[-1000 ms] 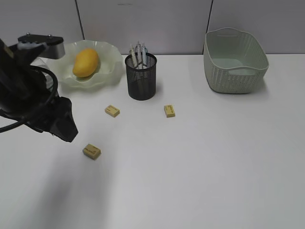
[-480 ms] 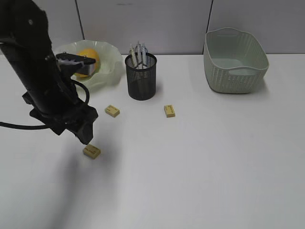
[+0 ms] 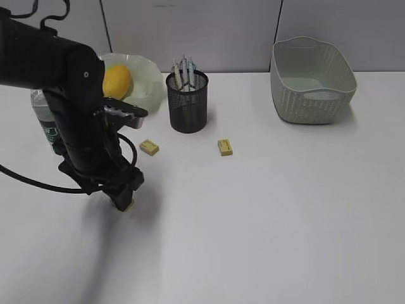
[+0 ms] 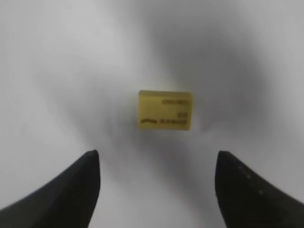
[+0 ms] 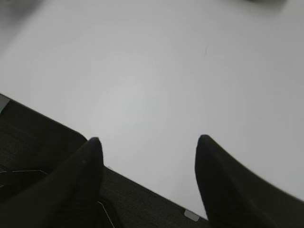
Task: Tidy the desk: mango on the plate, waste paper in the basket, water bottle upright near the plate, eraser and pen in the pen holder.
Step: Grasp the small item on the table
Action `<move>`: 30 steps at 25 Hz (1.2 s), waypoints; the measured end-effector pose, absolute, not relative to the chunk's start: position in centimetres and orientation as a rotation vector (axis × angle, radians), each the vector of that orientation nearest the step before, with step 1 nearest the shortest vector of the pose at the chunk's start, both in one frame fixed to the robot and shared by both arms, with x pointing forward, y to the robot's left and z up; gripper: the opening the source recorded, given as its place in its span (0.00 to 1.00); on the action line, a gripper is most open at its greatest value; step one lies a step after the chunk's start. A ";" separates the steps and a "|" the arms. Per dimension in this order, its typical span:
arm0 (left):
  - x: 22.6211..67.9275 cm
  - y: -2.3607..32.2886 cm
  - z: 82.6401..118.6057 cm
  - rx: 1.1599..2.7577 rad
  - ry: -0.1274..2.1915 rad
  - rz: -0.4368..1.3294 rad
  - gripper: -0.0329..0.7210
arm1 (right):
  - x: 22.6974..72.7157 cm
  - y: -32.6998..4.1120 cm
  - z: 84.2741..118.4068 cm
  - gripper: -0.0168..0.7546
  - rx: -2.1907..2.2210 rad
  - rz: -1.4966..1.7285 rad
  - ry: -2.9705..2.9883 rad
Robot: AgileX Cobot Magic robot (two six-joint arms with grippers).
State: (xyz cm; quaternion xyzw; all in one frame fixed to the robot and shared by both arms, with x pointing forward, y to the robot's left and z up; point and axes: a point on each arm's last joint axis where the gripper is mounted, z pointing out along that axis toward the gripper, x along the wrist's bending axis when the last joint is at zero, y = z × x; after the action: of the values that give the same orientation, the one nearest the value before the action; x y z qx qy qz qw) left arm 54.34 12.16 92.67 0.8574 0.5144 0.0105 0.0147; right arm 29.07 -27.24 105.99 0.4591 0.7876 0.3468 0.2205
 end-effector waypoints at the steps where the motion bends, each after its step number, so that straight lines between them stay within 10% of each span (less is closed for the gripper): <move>1: 54.5 12.1 92.5 2.665 1.597 0.039 0.80 | 29.1 -27.2 106.0 0.66 1.270 0.959 2.178; 23: 55.7 11.4 89.3 2.636 1.579 0.073 0.74 | 29.1 -27.2 106.0 0.66 1.269 0.961 2.176; 30: 55.8 11.5 89.3 2.649 1.565 0.093 0.44 | 29.1 -27.2 106.0 0.66 1.269 0.961 2.176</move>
State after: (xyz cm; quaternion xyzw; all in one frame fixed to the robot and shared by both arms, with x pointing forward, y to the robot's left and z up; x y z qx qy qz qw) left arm 55.78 11.53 89.26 0.8602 0.5081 0.0301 0.0316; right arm 29.08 -27.23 106.00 0.4589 0.7872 0.3477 0.2209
